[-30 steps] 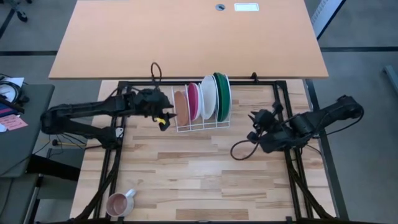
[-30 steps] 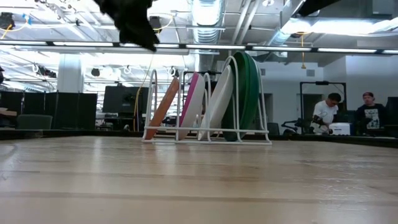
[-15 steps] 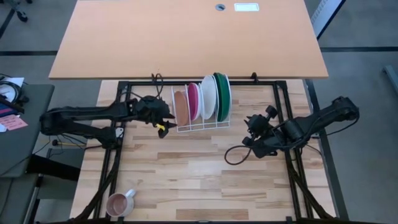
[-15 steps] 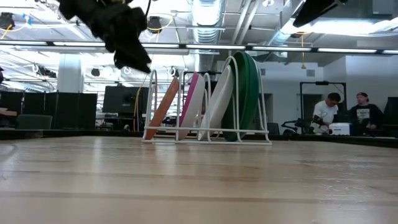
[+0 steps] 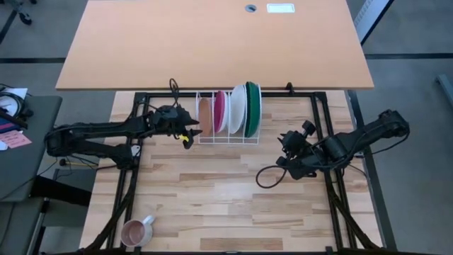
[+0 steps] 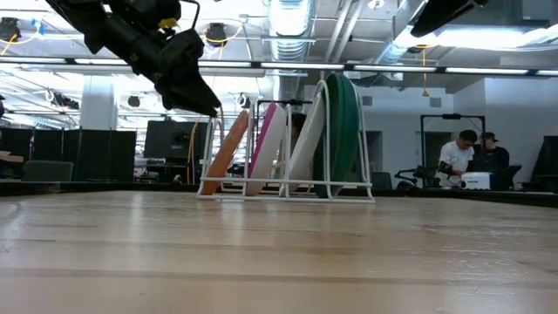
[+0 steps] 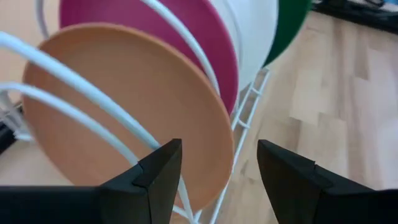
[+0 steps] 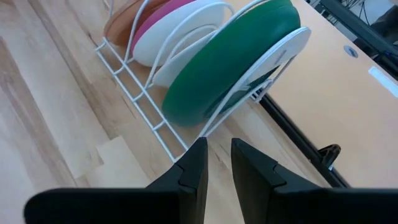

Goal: Sort dishes
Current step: Return to Home Position

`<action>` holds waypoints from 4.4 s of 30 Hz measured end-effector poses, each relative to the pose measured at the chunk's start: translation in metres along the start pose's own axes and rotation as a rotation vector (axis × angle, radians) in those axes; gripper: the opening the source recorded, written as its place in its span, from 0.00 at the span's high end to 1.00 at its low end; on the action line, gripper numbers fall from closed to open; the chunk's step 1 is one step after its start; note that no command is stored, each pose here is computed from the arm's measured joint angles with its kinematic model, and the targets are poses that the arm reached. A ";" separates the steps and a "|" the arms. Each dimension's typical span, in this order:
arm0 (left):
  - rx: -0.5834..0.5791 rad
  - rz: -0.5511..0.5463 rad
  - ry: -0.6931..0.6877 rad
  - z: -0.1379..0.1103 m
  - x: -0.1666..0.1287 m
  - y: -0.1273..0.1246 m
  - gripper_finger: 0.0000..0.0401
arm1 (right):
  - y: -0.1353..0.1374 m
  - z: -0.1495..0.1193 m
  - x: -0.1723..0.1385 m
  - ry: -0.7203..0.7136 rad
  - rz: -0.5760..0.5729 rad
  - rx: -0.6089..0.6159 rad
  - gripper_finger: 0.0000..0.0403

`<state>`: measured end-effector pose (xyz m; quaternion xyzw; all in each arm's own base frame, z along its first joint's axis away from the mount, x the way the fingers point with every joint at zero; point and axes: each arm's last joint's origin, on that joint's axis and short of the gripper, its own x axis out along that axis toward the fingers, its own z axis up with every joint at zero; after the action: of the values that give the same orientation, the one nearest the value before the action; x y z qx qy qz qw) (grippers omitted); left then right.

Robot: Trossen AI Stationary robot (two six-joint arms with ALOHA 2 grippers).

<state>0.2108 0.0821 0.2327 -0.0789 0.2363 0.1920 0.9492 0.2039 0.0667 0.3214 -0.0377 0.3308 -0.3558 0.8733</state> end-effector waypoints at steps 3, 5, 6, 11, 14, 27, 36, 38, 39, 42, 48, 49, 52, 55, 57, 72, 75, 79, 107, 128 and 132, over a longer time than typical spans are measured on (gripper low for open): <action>0.000 0.023 -0.014 -0.001 0.001 0.005 0.49 | 0.000 0.000 0.000 -0.002 0.002 0.003 0.81; -0.005 0.029 -0.028 0.000 0.001 0.007 0.49 | 0.000 0.000 0.000 -0.003 0.003 0.004 0.81; -0.006 0.030 -0.028 0.000 0.001 0.007 0.49 | 0.000 0.000 0.000 -0.003 0.003 0.005 0.81; -0.006 -0.003 0.003 -0.001 -0.005 0.006 0.49 | 0.003 0.002 0.000 0.006 0.041 0.021 0.81; -0.007 -0.005 0.063 0.005 -0.017 0.005 0.49 | 0.007 0.003 0.000 0.028 0.111 -0.002 0.81; -0.043 -0.076 -0.018 0.018 -0.108 -0.007 0.61 | 0.020 0.010 -0.002 -0.002 0.256 -0.100 0.98; -0.028 -0.179 -0.185 -0.003 -0.161 -0.014 0.98 | 0.015 -0.001 -0.008 -0.057 0.275 -0.140 1.00; -0.045 -0.185 -0.233 -0.011 -0.165 -0.013 0.98 | 0.016 -0.006 -0.008 -0.074 0.295 -0.128 1.00; -0.050 -0.187 -0.242 -0.017 -0.164 -0.013 0.99 | 0.018 -0.011 -0.008 -0.086 0.310 -0.135 1.00; -0.047 -0.206 -0.262 -0.038 -0.156 -0.012 1.00 | 0.026 -0.032 -0.005 -0.114 0.386 -0.201 1.00; -0.012 -0.258 -0.385 -0.073 -0.127 -0.015 1.00 | 0.029 -0.074 0.017 -0.162 0.437 -0.223 1.00; -0.014 -0.263 -0.408 -0.078 -0.121 -0.015 1.00 | 0.027 -0.077 0.021 -0.171 0.453 -0.194 1.00; -0.020 -0.275 -0.446 -0.091 -0.108 -0.016 1.00 | 0.022 -0.088 0.032 -0.184 0.517 -0.128 1.00; -0.021 -0.290 -0.449 -0.104 -0.096 -0.018 1.00 | 0.019 -0.092 0.037 -0.242 0.570 -0.077 1.00; -0.023 -0.289 -0.457 -0.113 -0.088 -0.020 1.00 | 0.019 -0.095 0.041 -0.281 0.591 -0.067 1.00; 0.031 -0.186 -0.492 -0.123 -0.086 -0.029 1.00 | 0.019 -0.128 0.066 -0.630 0.758 0.020 1.00; 0.059 -0.210 -0.489 -0.124 -0.087 -0.032 1.00 | 0.015 -0.142 0.076 -0.601 0.752 0.069 1.00; 0.096 -0.229 -0.490 -0.125 -0.088 -0.035 1.00 | 0.007 -0.160 0.085 -0.587 0.738 0.113 1.00; 0.114 -0.211 -0.447 -0.127 -0.084 -0.036 1.00 | -0.010 -0.162 0.082 -0.610 0.794 0.091 1.00; 0.110 -0.213 -0.446 -0.127 -0.084 -0.036 1.00 | -0.019 -0.165 0.086 -0.573 0.790 0.049 1.00; 0.109 -0.214 -0.446 -0.127 -0.084 -0.036 1.00 | -0.027 -0.163 0.085 -0.597 0.769 0.060 1.00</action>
<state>0.1037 -0.0087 0.1633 -0.0078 0.0216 0.0902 0.9957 0.1343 0.0188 0.1558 0.0124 0.0455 0.0097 0.9988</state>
